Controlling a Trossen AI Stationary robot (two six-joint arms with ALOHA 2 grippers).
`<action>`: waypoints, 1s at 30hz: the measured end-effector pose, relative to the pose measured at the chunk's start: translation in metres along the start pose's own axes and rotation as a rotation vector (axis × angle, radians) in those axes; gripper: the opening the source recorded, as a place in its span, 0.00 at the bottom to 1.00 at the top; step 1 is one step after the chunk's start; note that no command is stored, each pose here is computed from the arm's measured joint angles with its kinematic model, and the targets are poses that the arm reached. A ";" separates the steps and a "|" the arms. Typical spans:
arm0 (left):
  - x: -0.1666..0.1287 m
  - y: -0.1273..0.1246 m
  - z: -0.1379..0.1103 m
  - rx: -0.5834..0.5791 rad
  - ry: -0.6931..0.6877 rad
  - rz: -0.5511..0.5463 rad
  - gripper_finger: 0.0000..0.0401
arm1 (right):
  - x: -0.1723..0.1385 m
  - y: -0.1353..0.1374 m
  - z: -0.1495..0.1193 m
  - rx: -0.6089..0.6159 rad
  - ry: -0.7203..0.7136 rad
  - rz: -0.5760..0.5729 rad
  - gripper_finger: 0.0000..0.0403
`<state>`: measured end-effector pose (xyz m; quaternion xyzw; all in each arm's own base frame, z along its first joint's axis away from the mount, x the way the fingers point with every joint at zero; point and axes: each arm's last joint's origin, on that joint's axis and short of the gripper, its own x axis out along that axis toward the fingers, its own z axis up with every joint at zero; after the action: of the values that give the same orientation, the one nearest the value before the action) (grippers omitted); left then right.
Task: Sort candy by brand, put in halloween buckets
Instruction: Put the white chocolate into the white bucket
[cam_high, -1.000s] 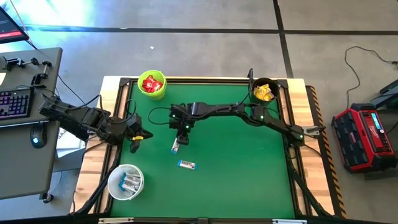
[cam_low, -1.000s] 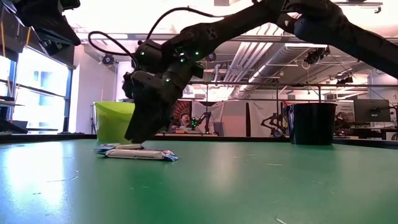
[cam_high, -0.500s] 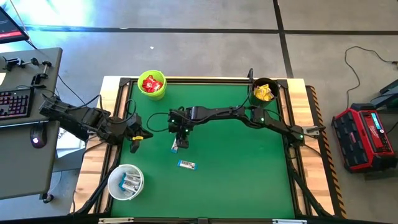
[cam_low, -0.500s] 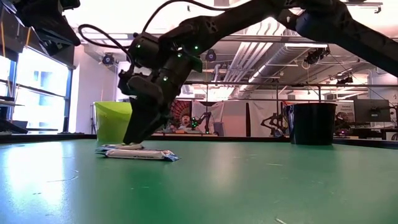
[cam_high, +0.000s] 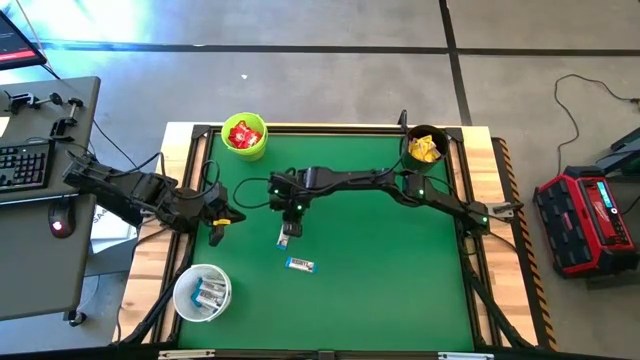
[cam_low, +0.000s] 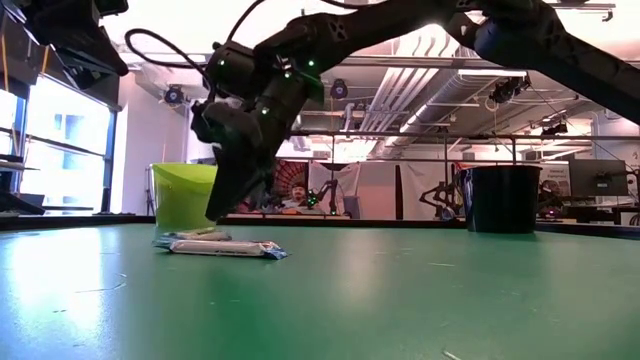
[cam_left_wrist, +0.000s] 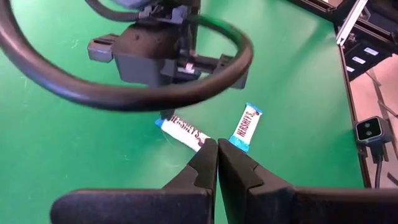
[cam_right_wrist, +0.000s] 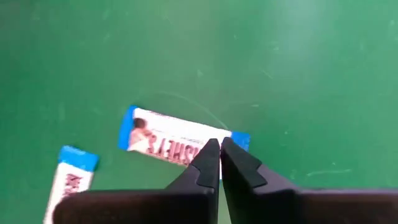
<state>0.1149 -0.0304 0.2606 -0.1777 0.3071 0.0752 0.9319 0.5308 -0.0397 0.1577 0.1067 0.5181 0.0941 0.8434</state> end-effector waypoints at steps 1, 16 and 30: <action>0.000 0.000 0.000 0.000 0.001 0.000 0.01 | -0.003 0.001 0.001 0.001 0.002 0.010 0.01; 0.003 0.001 -0.004 0.001 0.023 -0.008 0.01 | -0.004 0.008 0.000 0.196 0.033 -0.025 0.17; 0.018 0.005 -0.021 -0.056 0.090 -0.029 0.01 | -0.009 -0.038 0.002 0.109 -0.064 0.175 0.39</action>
<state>0.1164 -0.0332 0.2322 -0.2114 0.3439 0.0621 0.9128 0.5300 -0.0785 0.1561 0.2002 0.4841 0.1354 0.8410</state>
